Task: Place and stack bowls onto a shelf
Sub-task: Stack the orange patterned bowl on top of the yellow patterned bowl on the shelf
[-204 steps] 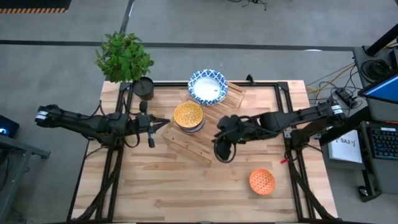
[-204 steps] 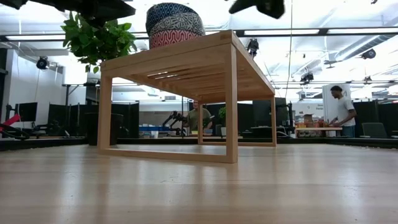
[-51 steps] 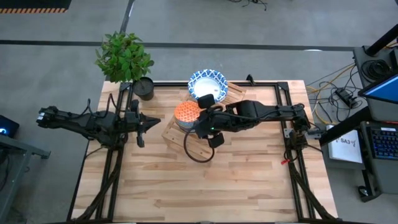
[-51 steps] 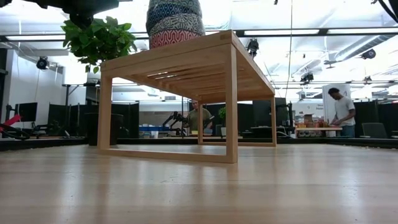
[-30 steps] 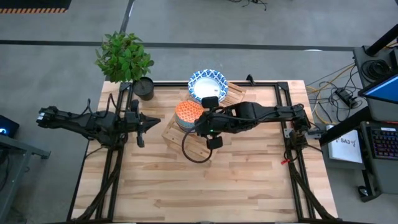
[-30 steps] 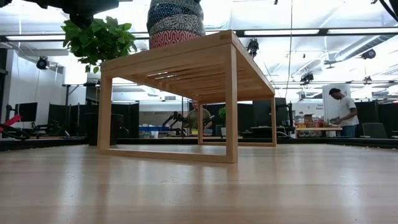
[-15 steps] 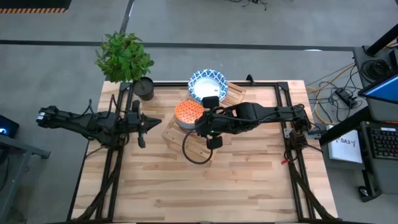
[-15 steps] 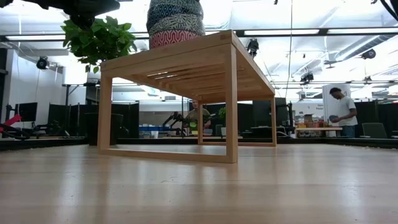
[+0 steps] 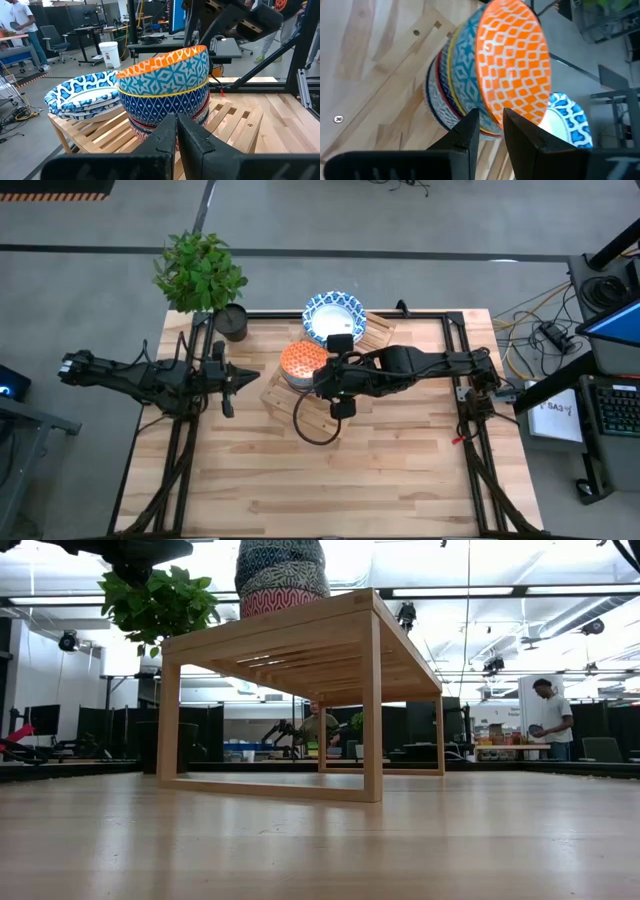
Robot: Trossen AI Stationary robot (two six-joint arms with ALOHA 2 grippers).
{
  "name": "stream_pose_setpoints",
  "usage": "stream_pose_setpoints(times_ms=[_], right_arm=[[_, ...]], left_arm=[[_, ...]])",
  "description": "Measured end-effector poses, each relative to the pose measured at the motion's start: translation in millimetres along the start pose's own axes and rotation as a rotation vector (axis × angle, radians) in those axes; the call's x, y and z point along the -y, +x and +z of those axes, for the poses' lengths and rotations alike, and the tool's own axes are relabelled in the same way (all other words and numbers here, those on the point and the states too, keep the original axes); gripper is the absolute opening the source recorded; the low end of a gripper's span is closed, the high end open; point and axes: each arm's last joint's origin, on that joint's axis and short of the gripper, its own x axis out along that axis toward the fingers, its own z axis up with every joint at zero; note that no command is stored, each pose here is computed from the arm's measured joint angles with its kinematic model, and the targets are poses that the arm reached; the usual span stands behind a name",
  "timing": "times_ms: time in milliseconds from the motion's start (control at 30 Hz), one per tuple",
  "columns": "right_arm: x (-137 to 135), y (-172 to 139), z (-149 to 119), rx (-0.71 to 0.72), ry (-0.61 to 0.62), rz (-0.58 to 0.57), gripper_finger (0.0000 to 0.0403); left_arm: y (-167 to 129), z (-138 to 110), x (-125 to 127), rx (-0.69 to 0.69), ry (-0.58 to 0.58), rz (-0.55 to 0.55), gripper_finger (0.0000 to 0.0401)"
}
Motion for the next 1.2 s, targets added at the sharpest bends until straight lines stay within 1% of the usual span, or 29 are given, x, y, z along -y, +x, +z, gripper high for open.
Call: stream_pose_setpoints(times_ms=[233, 333, 467, 667, 767, 867, 1000, 1200], right_arm=[[6.8, -11.6, 0.2, 0.043, 0.032, -0.017, 0.0077], [7.5, -13.6, 2.6, 0.071, 0.065, -0.021, 0.0077], [9.4, -14.2, 10.5, 0.156, 0.115, -0.034, 0.0077], [0.0, 9.0, 25.1, 0.300, 0.129, -0.073, 0.0077], [-6.1, 25.7, 26.5, 0.346, 0.174, -0.096, 0.0076], [-9.4, 38.8, 24.5, 0.364, 0.237, -0.096, 0.0070], [-13.9, 48.1, 21.4, 0.371, 0.285, -0.091, 0.0068], [-19.5, 56.3, 17.5, 0.359, 0.309, -0.083, 0.0069]], left_arm=[[2.1, -1.1, 1.0, -0.010, 0.023, -0.001, 0.0000], [3.9, -2.0, 1.9, -0.019, 0.034, -0.001, 0.0000], [5.1, -2.2, 2.2, -0.021, 0.044, 0.008, 0.0000], [5.0, -2.3, 1.6, -0.022, 0.048, 0.027, 0.0000], [5.1, -2.3, 1.7, -0.022, 0.048, 0.027, 0.0000], [5.1, -2.8, 1.7, -0.027, 0.050, 0.026, 0.0000], [5.1, -2.9, 1.7, -0.028, 0.050, 0.026, 0.0000], [5.2, -2.9, 1.7, -0.028, 0.051, 0.026, 0.0000]])
